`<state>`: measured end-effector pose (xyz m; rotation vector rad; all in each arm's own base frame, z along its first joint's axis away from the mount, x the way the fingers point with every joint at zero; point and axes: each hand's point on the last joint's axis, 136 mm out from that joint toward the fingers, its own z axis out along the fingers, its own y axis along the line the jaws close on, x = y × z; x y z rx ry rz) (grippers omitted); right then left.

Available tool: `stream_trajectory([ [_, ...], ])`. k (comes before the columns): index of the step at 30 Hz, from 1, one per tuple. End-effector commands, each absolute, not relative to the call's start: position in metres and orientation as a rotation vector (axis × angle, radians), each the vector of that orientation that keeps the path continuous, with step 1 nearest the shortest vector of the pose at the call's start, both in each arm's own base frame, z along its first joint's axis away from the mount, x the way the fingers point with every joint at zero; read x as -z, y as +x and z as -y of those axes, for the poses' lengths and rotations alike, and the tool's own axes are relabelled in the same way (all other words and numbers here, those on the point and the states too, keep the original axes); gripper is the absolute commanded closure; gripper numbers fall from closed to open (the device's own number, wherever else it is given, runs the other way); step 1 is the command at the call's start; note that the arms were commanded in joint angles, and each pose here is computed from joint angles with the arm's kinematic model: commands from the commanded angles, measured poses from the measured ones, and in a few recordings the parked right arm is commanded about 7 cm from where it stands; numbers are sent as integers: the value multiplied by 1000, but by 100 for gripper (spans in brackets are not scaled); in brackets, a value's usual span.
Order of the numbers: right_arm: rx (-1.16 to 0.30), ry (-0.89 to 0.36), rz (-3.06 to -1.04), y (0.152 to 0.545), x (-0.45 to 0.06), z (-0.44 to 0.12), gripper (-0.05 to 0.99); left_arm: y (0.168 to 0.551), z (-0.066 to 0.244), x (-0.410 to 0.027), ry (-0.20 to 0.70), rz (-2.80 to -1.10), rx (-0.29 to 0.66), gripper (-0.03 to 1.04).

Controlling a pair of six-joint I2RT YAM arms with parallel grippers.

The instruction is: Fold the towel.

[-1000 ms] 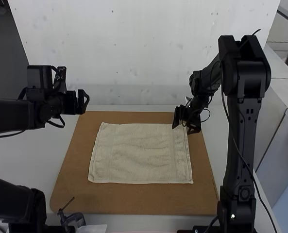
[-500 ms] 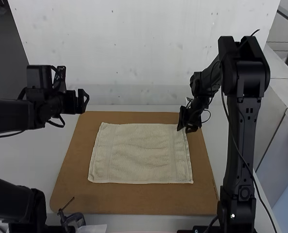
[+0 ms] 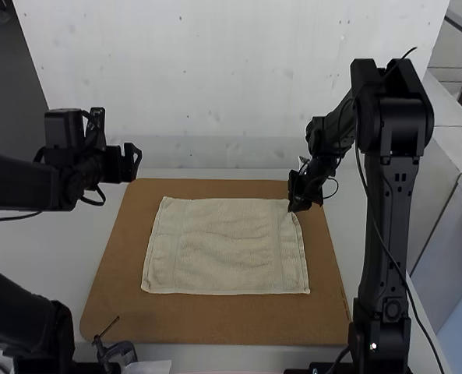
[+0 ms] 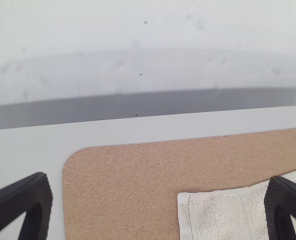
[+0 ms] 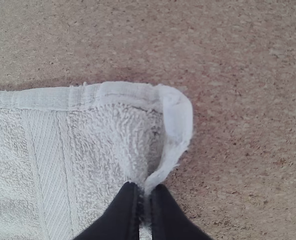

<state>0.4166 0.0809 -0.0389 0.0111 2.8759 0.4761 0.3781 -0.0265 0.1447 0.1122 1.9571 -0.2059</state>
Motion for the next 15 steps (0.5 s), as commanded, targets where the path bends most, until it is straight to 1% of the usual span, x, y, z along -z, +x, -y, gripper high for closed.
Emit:
stream_trajectory([
  [1,-506,20,-2881,410,40,-79,91,388,27,-131,119,-1979,202,8],
  [6,-520,12,-2874,404,35,-82,91,408,35,-109,119,-2036,265,8],
  [8,-529,4,-2866,403,31,-84,91,414,44,-101,145,-2055,318,8],
  [12,-542,-1,-2860,401,28,-86,91,422,57,-91,168,-2082,360,8],
  [13,-542,-4,-2857,401,27,-87,91,424,61,-90,176,-2090,379,8],
  [15,-545,-12,-2852,401,24,-89,91,423,72,-73,185,-2171,445,8],
])
